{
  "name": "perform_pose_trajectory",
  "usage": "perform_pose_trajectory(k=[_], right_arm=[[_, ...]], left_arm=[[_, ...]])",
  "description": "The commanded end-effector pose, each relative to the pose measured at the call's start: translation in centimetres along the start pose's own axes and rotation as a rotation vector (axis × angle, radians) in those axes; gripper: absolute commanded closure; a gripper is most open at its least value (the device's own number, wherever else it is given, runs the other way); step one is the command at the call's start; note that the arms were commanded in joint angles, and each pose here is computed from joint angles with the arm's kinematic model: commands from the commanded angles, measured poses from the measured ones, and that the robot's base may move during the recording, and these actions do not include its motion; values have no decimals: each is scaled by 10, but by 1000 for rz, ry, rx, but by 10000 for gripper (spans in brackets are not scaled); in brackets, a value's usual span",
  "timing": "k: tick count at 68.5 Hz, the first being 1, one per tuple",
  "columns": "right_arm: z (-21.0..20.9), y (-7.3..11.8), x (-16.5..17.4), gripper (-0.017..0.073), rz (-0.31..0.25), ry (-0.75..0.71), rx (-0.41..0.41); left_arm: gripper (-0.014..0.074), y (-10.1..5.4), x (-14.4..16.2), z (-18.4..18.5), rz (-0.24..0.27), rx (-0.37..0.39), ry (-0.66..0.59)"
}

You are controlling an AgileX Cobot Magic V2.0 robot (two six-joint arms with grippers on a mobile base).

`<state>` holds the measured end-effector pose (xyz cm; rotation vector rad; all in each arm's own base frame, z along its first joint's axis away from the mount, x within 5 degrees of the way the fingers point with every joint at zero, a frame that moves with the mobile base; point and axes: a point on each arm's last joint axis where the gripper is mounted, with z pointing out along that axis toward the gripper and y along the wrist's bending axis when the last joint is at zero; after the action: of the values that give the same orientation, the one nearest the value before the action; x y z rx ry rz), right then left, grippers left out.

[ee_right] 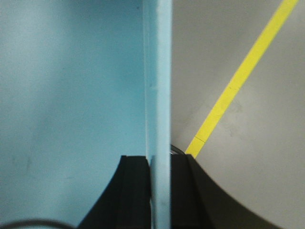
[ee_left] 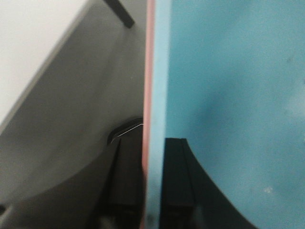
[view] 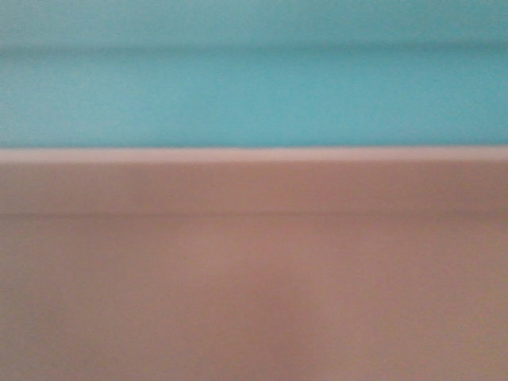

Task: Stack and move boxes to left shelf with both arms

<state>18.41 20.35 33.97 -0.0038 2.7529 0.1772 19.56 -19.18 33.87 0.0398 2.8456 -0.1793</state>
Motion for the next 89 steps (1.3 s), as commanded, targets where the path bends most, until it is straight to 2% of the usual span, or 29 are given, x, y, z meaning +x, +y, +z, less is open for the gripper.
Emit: perform_pose_trajectory(k=[1, 89], right_arm=[[-25, 1, 11, 530, 33, 87, -51], [-25, 1, 12, 530, 33, 88, -53]], left_arm=[[596, -13, 21, -27, -32, 141, 137], [596, -13, 21, -27, -33, 144, 140]])
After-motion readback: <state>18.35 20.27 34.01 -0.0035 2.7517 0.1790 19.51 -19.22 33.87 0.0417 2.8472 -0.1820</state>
